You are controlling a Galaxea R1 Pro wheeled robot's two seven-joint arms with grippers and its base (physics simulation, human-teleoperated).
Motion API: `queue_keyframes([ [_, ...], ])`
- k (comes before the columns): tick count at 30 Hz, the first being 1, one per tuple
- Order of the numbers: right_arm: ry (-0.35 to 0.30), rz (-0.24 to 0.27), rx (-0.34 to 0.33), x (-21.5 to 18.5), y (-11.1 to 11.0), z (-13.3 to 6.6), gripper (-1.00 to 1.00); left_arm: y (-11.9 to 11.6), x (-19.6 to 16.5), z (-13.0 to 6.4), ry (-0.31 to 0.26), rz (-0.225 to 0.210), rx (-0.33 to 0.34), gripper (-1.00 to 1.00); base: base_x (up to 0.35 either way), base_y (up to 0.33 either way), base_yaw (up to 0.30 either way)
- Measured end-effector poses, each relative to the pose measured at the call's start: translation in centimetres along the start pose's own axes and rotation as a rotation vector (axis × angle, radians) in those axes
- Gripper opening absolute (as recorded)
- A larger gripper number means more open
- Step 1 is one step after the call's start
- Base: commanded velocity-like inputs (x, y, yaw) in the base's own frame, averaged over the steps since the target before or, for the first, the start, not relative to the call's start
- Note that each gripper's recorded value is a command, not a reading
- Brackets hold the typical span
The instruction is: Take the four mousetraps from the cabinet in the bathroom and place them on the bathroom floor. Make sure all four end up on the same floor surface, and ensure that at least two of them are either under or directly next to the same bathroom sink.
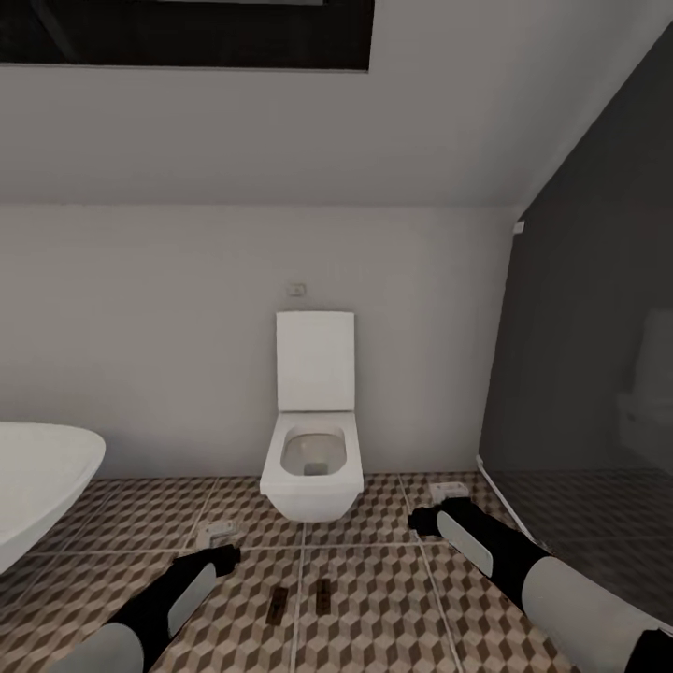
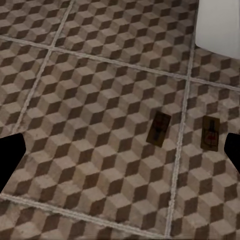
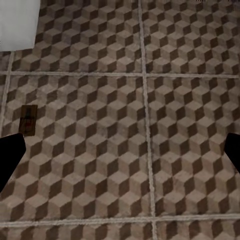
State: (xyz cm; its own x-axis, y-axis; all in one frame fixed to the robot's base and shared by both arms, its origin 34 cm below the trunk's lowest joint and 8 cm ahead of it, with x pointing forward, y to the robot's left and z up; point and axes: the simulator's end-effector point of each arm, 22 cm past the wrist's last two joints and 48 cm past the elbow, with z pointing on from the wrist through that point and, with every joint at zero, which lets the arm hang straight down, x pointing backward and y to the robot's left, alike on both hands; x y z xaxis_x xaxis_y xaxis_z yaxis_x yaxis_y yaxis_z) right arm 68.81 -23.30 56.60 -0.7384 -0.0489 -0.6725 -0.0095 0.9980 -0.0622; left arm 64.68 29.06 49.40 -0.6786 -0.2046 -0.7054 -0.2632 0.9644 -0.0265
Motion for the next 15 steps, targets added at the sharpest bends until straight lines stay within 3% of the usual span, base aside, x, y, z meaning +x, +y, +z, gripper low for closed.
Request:
queue_keyframes([
  [7, 0.036, 0.031, 0.026, 4.1, -0.9, 0.6, 1.00, 2.6, 0.8, 0.1, -0.004, -0.014, -0.061, 1.00, 0.000, 0.000, 0.000],
  [15, 0.059, 0.070, 0.095, 7.2, -3.8, 0.9, 1.00, 5.6, 1.6, -0.3, -0.018, -0.027, -0.121, 1.00, 0.000, 0.000, 0.000],
])
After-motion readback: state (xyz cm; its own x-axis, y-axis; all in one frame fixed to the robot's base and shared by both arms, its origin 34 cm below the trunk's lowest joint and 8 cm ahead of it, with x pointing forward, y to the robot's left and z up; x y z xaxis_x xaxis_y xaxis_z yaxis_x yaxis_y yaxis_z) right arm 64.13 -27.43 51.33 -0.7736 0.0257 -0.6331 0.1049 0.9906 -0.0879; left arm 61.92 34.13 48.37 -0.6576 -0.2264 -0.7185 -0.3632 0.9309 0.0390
